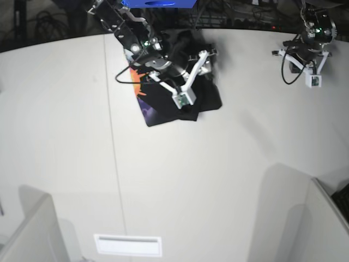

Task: Fold the T-shirt properly
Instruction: 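Fold the bundle with the right gripper toward the left gripper, then release the right gripper and grasp the bundle edge with the left gripper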

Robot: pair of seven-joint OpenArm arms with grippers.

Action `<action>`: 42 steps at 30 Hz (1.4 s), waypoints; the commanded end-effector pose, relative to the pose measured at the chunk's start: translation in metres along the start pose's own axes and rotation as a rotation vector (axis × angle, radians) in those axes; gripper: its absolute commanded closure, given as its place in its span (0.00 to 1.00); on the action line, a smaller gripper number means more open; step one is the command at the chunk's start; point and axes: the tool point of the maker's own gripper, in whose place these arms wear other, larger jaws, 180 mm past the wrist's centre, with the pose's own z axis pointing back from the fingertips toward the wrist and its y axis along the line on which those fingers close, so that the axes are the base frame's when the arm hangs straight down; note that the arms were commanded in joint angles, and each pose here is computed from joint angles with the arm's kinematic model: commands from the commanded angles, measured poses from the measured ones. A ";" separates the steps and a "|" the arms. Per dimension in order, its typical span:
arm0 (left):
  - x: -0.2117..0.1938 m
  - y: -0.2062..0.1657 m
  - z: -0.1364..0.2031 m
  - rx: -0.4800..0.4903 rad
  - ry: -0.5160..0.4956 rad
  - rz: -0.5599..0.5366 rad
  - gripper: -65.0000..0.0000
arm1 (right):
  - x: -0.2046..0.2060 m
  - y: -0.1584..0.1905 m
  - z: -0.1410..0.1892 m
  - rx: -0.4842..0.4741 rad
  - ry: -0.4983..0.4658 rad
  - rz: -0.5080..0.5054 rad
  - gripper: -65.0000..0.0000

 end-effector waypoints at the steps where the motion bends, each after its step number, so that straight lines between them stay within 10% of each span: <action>1: 0.008 0.010 0.005 0.022 -0.029 0.001 1.00 | 0.012 0.008 0.003 0.021 -0.027 0.025 0.41; 13: -0.001 0.071 0.015 0.157 -0.011 0.069 1.00 | 0.016 0.068 0.019 0.159 0.015 0.284 0.44; 18: -0.024 0.064 0.010 0.061 0.057 -0.020 1.00 | 0.025 0.010 0.019 0.027 0.006 0.190 0.97; 25: -0.033 -0.027 0.022 -0.231 0.049 -0.257 1.00 | 0.041 -0.085 0.038 -0.187 -0.159 -0.057 1.00; 30: -0.024 -0.092 0.030 -0.371 -0.027 -0.229 1.00 | 0.039 -0.125 0.053 -0.287 -0.200 -0.081 1.00; 36: -0.003 -0.149 0.046 -0.636 -0.139 -0.037 0.16 | 0.032 -0.162 0.070 -0.381 -0.205 -0.130 1.00; 42: 0.014 -0.197 0.045 -0.799 -0.180 -0.003 0.02 | 0.027 -0.180 0.080 -0.428 -0.210 -0.164 1.00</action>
